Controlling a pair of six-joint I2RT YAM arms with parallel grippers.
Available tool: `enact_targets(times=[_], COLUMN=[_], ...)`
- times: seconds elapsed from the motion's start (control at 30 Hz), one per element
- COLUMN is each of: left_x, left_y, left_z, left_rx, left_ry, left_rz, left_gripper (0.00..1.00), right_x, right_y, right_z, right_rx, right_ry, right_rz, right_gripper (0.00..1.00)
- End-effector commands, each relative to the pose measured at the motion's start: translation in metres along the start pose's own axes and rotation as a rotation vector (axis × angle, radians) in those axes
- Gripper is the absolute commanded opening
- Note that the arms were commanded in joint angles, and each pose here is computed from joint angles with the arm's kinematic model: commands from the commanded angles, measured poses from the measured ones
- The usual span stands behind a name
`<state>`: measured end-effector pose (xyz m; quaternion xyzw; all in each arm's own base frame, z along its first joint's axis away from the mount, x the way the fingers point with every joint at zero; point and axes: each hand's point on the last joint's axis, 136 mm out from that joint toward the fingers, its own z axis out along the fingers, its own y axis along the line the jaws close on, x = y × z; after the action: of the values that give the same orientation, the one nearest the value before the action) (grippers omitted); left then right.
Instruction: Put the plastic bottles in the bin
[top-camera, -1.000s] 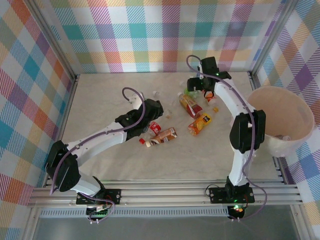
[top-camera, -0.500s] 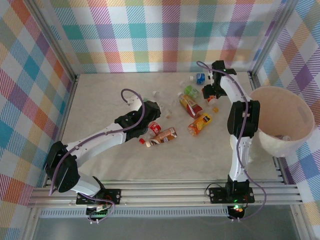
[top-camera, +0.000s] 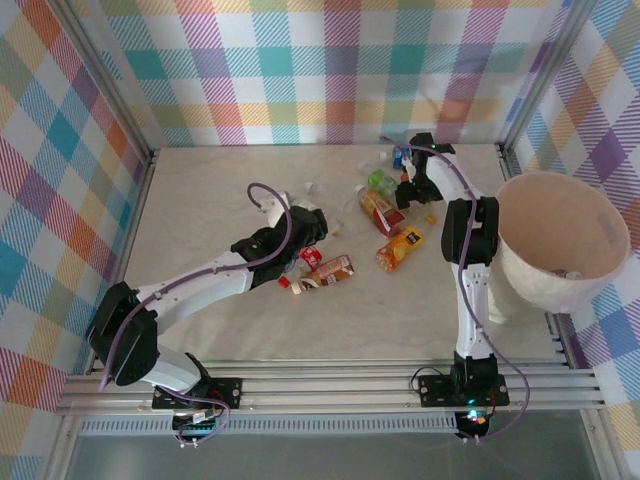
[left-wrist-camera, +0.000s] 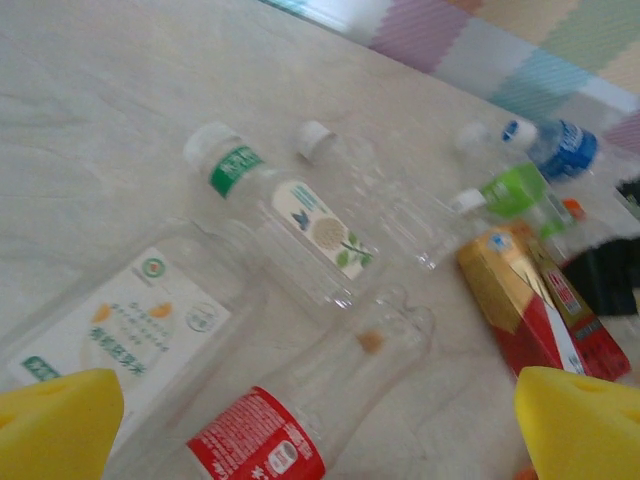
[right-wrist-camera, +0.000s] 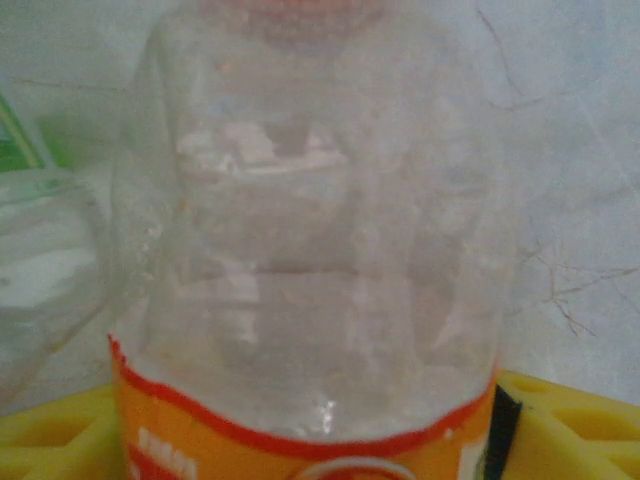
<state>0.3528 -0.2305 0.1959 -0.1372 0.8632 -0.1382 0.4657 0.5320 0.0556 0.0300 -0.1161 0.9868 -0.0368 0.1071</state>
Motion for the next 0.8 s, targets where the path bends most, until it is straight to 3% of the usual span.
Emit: enact_targets(times=[0.0,0.17,0.47,0.6,0.77], left_x=[-0.019,-0.018,-0.014,-0.015,-0.018], left_y=[-0.03,-0.051,-0.109,-0.14,-0.17], left_z=[-0.012,-0.018,-0.032,-0.048,-0.066], left_rx=[0.161,0.276,0.556,0.73,0.848], left_ry=[-0.033,-0.014,0.033,0.048,0.109], left_rz=[0.022,0.069,0.096,0.118,0.155], left_gripper=[1.0,1.0,1.0,1.0,1.0], right_x=[-0.01,-0.02,-0.03,-0.028,-0.024], right_y=[0.004,0.002,0.01,0.024,0.056], right_z=[-0.01,-0.032,-0.125,-0.166,-0.213], right_rx=[0.007,0.03,0.026,-0.007,-0.146], right_ry=[-0.02,-0.106,-0.332,-0.435,-0.56], right_rz=[0.014,0.028,0.072,0.072,0.074], right_gripper=[0.71,0.6,0.52,0.52,0.51])
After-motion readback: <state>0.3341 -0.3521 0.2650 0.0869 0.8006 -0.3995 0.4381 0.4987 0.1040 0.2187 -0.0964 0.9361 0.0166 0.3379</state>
